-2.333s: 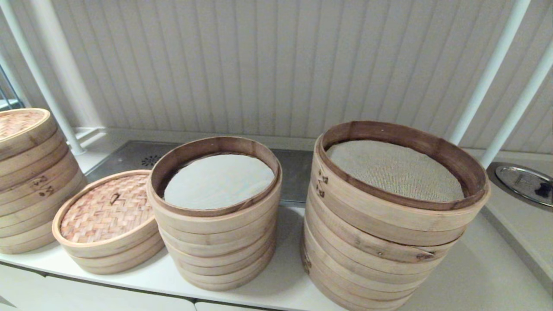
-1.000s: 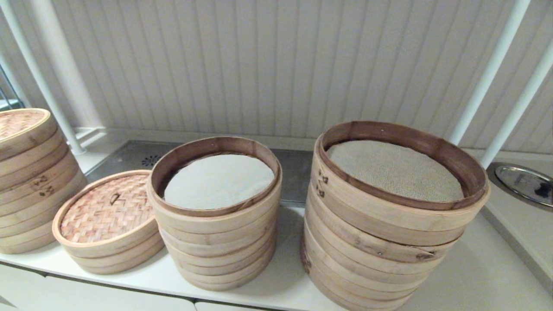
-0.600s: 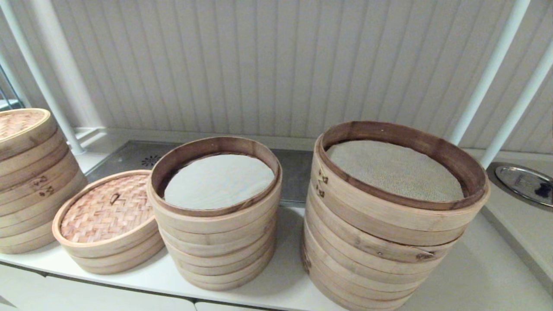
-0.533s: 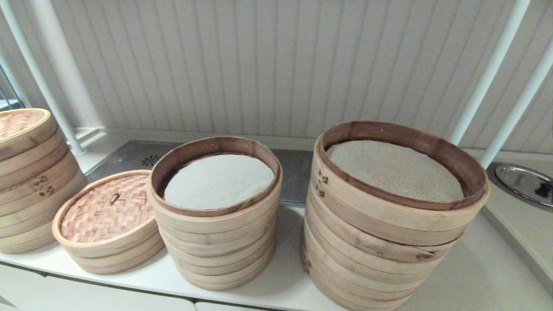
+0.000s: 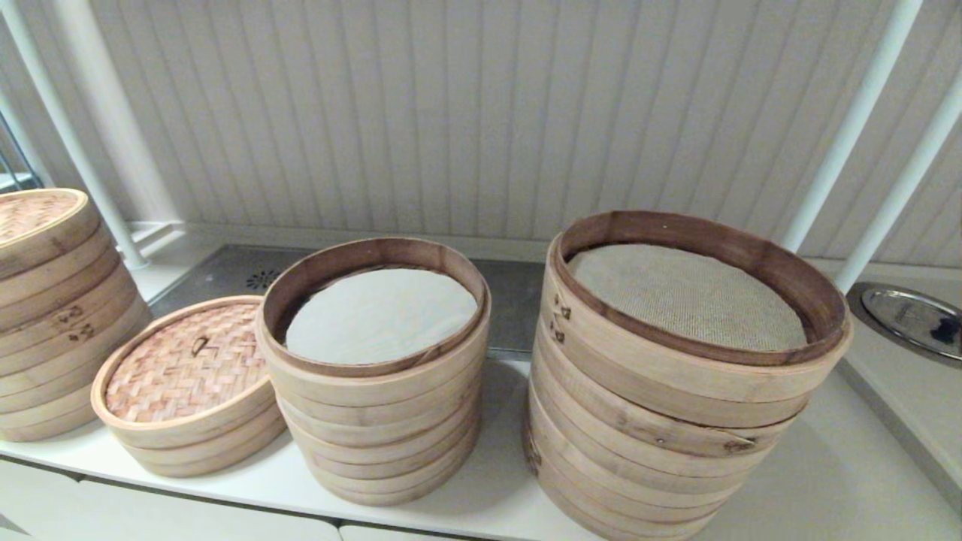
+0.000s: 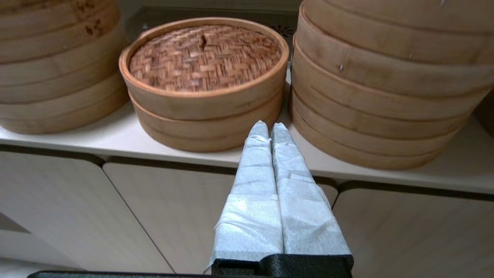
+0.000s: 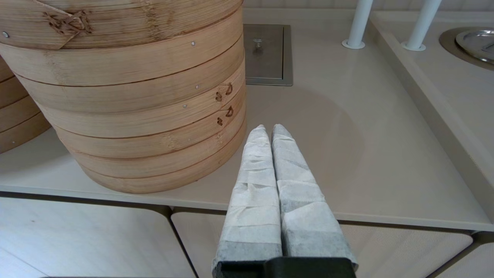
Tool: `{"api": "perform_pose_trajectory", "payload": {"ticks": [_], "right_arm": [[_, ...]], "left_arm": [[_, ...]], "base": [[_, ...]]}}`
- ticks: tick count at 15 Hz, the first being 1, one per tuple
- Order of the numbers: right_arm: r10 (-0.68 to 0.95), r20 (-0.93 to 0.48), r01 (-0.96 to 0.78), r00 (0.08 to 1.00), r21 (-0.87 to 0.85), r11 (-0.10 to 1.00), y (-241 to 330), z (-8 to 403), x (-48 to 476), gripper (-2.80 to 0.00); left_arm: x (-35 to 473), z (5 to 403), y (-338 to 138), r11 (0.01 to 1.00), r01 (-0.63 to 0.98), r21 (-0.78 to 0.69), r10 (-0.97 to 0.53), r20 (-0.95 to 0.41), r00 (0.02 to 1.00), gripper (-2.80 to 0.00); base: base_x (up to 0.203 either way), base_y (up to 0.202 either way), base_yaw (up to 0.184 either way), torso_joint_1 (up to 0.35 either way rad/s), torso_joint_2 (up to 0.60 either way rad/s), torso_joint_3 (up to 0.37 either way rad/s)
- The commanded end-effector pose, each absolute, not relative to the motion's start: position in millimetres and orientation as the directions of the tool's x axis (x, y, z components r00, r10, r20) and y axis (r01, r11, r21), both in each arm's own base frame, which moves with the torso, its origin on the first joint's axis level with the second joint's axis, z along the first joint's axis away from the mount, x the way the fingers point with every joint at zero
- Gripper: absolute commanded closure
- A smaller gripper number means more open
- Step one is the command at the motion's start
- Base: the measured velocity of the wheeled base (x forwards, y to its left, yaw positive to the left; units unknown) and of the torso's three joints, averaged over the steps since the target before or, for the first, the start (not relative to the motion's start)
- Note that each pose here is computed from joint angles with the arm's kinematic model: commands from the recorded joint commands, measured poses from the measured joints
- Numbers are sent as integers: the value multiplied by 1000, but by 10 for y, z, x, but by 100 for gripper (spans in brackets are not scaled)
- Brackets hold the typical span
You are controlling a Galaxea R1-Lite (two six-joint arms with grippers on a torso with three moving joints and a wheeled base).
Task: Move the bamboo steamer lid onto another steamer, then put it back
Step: Pick up the steamer
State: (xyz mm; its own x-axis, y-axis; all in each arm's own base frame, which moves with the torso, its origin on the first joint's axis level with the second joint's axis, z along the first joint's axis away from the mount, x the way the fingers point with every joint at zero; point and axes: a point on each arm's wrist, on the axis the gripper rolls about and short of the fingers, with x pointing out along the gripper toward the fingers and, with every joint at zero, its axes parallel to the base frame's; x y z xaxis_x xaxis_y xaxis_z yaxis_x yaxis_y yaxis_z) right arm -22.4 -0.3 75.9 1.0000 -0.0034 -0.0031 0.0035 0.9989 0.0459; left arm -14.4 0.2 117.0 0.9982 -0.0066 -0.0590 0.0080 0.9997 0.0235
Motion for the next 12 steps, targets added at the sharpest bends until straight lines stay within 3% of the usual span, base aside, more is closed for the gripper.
{"api": "perform_pose_trajectory", "payload": {"ticks": [1,7,12], "right_arm": [[-3,-6,3,1000,46,999,-3,751,-221,0],[-3,-6,3,1000,46,999,-3,751,-221,0],[-3,-6,3,1000,46,999,-3,751,-221,0]], "left_arm": [[-29,1402,1,1000,5,23,-3,-101,995,0],[543,2032,73,980,-195,40,199,-220,955,0],[1274,2039,272,957,-287,35,272,-440,856,0]], "base": [[0,0,0,0,0,0],[0,0,0,0,0,0],[0,0,0,0,0,0]]}}
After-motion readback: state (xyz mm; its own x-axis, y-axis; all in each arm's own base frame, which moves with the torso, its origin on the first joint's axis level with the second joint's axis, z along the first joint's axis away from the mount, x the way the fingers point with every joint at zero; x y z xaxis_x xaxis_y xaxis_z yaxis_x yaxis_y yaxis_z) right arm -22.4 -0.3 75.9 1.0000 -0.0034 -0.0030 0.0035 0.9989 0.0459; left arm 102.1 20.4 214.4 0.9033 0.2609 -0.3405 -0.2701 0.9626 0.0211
